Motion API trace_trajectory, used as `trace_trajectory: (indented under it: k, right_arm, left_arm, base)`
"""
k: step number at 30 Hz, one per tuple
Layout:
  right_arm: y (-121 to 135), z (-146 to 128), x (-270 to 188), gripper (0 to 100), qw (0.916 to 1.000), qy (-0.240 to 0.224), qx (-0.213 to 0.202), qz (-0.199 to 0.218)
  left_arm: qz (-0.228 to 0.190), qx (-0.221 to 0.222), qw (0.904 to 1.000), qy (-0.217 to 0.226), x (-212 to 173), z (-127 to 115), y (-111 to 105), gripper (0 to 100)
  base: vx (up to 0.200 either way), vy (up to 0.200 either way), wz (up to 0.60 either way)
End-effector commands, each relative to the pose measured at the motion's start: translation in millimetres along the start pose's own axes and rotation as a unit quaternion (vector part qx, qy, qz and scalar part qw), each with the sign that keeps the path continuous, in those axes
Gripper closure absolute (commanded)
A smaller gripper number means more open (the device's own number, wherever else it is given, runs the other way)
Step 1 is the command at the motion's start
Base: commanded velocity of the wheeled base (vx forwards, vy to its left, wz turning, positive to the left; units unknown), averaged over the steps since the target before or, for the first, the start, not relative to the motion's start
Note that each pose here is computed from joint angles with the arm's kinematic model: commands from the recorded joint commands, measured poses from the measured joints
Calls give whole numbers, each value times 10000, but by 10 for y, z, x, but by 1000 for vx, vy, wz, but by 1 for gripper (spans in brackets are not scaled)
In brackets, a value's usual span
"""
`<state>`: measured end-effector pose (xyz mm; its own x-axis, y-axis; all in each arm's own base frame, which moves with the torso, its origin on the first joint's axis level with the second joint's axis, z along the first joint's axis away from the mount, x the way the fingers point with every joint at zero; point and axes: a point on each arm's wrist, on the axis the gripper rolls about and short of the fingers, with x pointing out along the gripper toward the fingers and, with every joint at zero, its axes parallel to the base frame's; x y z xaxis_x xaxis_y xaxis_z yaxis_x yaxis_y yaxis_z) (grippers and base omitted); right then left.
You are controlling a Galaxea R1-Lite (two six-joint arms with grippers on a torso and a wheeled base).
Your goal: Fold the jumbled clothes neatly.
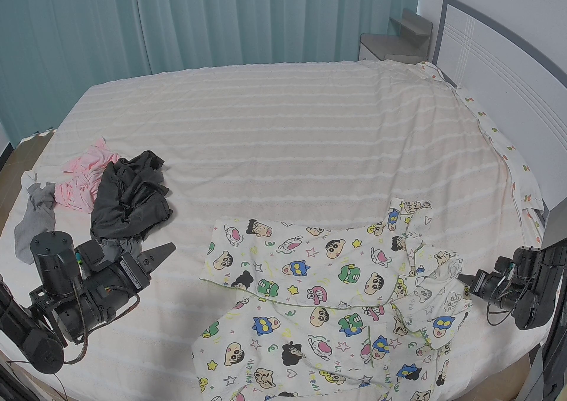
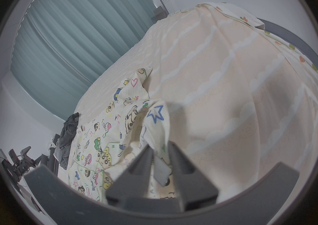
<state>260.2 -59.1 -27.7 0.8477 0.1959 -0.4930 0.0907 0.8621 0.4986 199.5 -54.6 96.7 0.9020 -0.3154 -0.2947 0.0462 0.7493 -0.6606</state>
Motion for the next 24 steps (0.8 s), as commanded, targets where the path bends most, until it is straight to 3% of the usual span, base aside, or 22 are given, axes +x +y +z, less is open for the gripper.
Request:
trace_trajectory:
  k: [1,11,16,24]
  right_arm:
    - [0,-19,0,0,10000,24,28,46]
    - [-101,27,-59,0,9996,-9,247,168]
    - [-179,14,-8,0,9970,51,733,228]
    - [-189,-102,55,0,9956,323,836,288]
  left_arm:
    - [3,-3,10000,2,2,-1,1,0]
    - [13,-5,10000,3,5,-1,5,0]
    - [13,-5,10000,3,5,-1,5,0]
    - [13,-5,10000,3,5,-1,5,0]
  base:
    - [0,0,0]
    - [0,0,0]
    - [0,0,0]
    - [0,0,0]
